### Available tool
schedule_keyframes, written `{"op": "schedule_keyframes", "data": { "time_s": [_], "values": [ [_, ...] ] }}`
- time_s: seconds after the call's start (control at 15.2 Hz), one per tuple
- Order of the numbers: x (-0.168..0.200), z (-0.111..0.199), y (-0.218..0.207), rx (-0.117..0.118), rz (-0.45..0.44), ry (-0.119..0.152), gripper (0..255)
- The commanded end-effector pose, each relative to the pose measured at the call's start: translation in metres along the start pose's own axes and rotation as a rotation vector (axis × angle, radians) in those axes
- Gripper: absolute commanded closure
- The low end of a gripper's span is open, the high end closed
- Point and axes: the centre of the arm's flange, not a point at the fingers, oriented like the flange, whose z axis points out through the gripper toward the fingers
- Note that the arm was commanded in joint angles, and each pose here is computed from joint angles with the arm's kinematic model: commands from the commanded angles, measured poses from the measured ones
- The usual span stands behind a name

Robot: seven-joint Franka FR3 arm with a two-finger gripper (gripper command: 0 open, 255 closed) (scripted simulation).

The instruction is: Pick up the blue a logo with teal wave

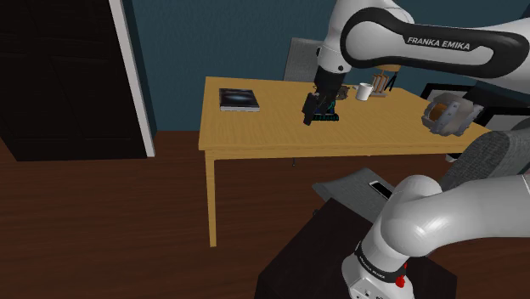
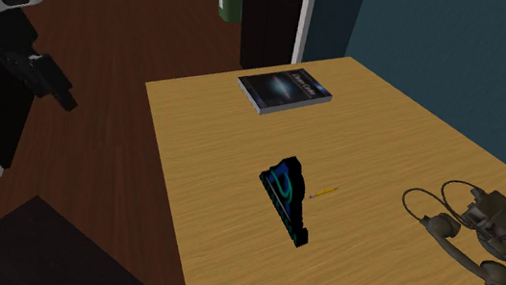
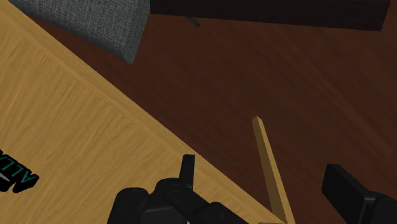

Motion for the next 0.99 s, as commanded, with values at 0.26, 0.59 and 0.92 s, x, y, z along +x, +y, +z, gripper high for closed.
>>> {"op": "schedule_keyframes", "data": {
  "time_s": [0.26, 0.59, 0.92],
  "values": [
    [-0.004, 0.005, 0.054, 0.014, -0.101, -0.006, 0],
    [-0.001, 0.013, 0.122, 0.031, -0.228, -0.013, 0],
    [0.011, 0.022, 0.189, 0.049, -0.354, -0.02, 0]
  ]
}}
